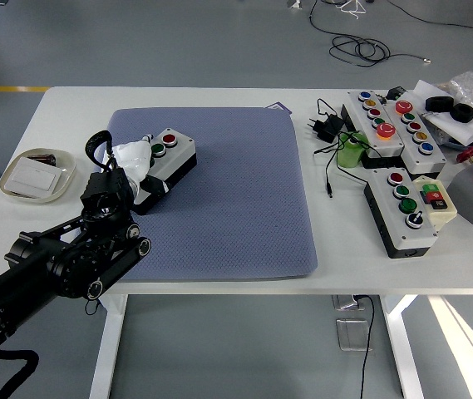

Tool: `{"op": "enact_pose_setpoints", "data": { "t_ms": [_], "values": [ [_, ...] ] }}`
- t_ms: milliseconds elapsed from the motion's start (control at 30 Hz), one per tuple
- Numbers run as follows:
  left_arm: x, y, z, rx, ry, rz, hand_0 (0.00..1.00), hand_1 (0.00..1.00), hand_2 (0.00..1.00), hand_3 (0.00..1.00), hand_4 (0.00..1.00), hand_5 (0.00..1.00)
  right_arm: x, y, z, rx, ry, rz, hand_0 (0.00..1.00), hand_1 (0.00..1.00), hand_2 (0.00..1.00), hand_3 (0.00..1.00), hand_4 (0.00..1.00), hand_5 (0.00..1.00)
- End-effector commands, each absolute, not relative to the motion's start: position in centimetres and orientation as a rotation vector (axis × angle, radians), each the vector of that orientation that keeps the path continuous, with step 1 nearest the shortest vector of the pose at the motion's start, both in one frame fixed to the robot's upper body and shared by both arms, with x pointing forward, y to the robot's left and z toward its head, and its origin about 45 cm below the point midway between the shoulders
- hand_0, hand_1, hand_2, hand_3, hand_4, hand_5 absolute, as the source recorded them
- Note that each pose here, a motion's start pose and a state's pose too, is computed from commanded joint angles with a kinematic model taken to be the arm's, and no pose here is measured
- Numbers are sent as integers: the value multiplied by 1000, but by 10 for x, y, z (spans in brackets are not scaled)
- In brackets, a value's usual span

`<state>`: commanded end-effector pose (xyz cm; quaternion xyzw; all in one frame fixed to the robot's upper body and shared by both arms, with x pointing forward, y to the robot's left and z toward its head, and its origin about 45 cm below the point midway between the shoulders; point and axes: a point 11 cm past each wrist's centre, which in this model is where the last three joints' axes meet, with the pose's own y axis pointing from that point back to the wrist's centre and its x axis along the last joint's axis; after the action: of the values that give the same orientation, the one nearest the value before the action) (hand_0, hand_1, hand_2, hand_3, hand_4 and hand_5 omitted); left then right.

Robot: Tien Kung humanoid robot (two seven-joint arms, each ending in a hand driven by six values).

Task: Pick up the button,place it on the desk,press the button,press the button

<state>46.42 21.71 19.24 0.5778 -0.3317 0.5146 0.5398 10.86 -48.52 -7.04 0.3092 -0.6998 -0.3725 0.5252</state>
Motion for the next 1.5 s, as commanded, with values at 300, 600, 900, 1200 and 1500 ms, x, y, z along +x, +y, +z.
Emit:
{"op": "enact_pose_setpoints", "data": {
  "t_ms": [300,600,900,1200,1500],
  "values": [
    [463,221,188,1411,-809,1197,305,317,304,765,548,2,110,-485,-70,742,-1674,-889,787,797,817,751,412,479],
    [463,221,191,1404,-831,1204,240,263,235,595,533,2,110,-485,-70,742,-1677,-890,787,797,817,751,412,479],
    [465,224,209,1347,-867,1263,243,238,191,350,446,2,111,-485,-70,743,-1677,-890,787,797,817,751,412,479],
    [465,209,225,1149,-985,1185,241,228,179,335,428,2,110,-485,-70,741,-1678,-892,787,797,817,751,412,479],
    [456,185,234,895,-1111,994,263,233,174,308,431,2,107,-484,-71,736,-1672,-895,787,797,817,751,412,479]
  ]
}}
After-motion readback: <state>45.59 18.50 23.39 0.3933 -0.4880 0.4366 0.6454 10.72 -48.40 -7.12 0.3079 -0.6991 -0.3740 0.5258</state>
